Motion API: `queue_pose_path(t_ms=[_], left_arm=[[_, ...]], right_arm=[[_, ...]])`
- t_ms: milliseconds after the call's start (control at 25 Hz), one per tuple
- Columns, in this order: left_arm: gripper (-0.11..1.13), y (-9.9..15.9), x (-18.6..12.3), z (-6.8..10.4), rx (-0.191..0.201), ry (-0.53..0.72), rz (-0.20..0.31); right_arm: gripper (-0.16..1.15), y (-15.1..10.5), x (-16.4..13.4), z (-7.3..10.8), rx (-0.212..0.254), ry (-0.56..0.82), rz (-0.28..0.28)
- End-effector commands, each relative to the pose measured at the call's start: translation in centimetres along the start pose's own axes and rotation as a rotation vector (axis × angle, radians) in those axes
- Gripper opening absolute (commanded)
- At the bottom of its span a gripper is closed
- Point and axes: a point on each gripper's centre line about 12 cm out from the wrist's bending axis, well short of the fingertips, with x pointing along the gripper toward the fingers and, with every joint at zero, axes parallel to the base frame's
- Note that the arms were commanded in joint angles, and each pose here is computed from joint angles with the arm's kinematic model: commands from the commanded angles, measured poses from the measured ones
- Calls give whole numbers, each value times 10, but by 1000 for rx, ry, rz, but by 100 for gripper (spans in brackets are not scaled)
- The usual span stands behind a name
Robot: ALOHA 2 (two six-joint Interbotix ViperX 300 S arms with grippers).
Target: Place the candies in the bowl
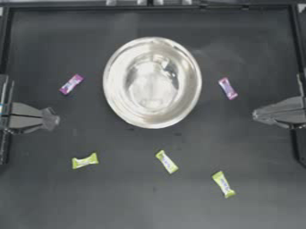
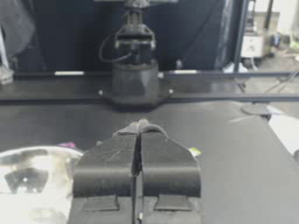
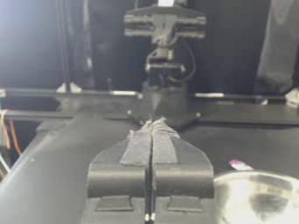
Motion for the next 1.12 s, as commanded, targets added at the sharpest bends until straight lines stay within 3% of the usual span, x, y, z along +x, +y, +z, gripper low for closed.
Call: queue_pose_path(t_ms=[40, 200, 360, 440, 520, 640, 720, 800, 880, 960, 1040, 1120], left_arm=[[-4, 0, 3, 5, 18, -15, -1], [8, 0, 2, 5, 32, -12, 0], [8, 1, -1, 6, 29, -20, 4], [18, 1, -3, 7, 24, -23, 9], [41, 1, -4, 6, 24, -15, 8], [89, 1, -3, 5, 21, -9, 8], [111, 2, -3, 5, 18, -6, 10], [103, 3, -2, 4, 18, 11, 18], [96, 7, -2, 2, 9, 35, 37], [99, 13, -2, 2, -17, 65, 71], [102, 23, -1, 3, -63, 114, 126], [104, 41, -2, 4, -114, 186, 219]], right_arm=[[-6, 2, 3, 8, 19, -26, 8], [10, 5, 6, 6, 4, -15, 24], [11, 6, 9, 5, -18, -6, 32], [16, 6, 10, 6, -26, -6, 34], [30, 7, 11, 7, -36, -8, 37], [68, 7, 11, 7, -49, -14, 41], [90, 7, 10, 7, -49, -22, 42], [104, 7, 10, 8, -41, -30, 42], [102, 7, 10, 8, -40, -30, 40], [100, 7, 10, 7, -37, -28, 40], [100, 7, 10, 7, -34, -26, 39], [100, 7, 10, 7, -28, -26, 37]])
